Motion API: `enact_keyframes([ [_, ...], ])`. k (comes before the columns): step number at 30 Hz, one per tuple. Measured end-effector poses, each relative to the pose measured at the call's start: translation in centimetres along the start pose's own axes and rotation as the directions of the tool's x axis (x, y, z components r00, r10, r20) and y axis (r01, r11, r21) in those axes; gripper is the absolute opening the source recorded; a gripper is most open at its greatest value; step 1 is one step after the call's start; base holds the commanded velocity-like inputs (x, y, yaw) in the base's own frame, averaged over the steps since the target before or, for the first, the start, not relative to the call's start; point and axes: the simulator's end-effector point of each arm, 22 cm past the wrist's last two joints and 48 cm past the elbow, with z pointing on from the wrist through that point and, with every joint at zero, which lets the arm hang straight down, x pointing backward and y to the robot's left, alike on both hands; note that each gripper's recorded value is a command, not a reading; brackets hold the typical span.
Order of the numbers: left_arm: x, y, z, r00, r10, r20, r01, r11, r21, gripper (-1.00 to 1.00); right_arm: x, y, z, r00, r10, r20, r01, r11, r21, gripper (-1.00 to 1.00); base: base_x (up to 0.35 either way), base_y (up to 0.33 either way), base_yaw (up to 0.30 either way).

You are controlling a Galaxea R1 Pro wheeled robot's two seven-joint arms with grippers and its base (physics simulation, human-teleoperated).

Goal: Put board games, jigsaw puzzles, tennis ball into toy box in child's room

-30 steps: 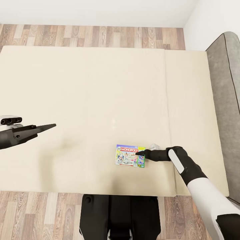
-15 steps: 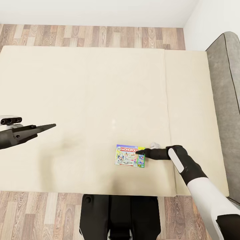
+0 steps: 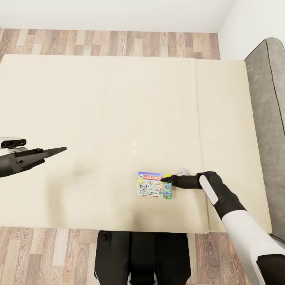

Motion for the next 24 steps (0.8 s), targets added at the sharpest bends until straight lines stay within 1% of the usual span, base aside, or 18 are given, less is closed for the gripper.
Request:
enact_keyframes([
  [9,0.07,0.00,0.08,1.000,-0.001,-0.001,0.001,1.000,0.002,1.00,-0.04,0.47,0.22,1.000,-0.004,0.001,0.004,1.000,-0.006,1.00,0.000,0.000,0.000],
  [24,0.12,-0.01,0.15,1.000,-0.002,-0.003,0.002,1.000,0.003,1.00,-0.06,0.59,0.29,1.000,-0.008,0.000,0.008,1.000,-0.005,1.00,0.000,0.001,0.000],
])
